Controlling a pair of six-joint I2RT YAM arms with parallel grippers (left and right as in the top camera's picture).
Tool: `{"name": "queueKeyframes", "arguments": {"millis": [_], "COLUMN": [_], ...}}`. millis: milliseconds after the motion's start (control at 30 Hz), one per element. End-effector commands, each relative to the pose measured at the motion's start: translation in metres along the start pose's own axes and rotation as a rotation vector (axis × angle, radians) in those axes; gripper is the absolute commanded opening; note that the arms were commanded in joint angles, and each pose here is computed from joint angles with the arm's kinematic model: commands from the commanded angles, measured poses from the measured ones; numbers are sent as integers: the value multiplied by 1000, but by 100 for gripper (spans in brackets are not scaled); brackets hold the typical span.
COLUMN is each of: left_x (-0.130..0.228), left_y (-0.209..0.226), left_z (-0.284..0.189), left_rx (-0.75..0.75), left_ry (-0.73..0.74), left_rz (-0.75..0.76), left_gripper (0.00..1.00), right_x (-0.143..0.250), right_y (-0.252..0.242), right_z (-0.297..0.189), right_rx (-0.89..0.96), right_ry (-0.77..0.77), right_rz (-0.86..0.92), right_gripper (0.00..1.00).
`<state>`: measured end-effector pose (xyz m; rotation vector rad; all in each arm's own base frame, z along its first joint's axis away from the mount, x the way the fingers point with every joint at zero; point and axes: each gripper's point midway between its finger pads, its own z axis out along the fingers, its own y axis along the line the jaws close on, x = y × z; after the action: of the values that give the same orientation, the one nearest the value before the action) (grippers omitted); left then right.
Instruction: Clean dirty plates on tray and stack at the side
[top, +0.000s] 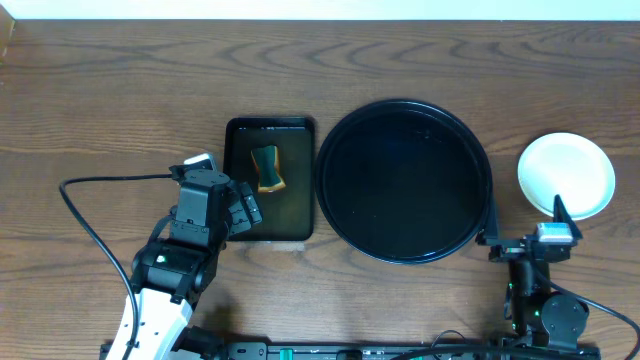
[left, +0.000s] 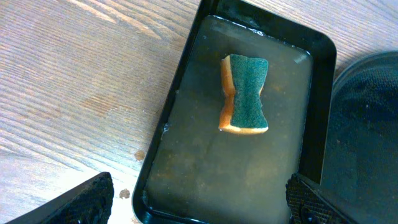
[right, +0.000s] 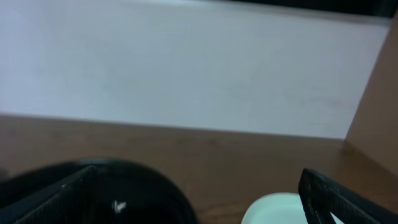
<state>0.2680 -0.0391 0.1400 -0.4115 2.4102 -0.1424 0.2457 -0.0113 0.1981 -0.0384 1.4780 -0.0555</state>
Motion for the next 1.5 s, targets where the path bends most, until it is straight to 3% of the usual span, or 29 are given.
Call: {"name": "queueKeyframes", "arguments": {"millis": [0,133,1467], "left_x": [-1,-1,-1], "left_y": [3,3,2], "left_z": [0,0,0], "left_rx": [-14,-14,-12], "left_ry": [-5,-6,-6], "left_rz": [11,11,12], "left_gripper": [89,89,89], "right_x": [2,37,35], "right_y": [15,27,30], "right_z": [-1,-5,-5], "right_rx": [-80,-140,-150], "right_ry": [2,145,137], "right_rz": [-86,-63,-28], "right_gripper": [99,99,99]}}
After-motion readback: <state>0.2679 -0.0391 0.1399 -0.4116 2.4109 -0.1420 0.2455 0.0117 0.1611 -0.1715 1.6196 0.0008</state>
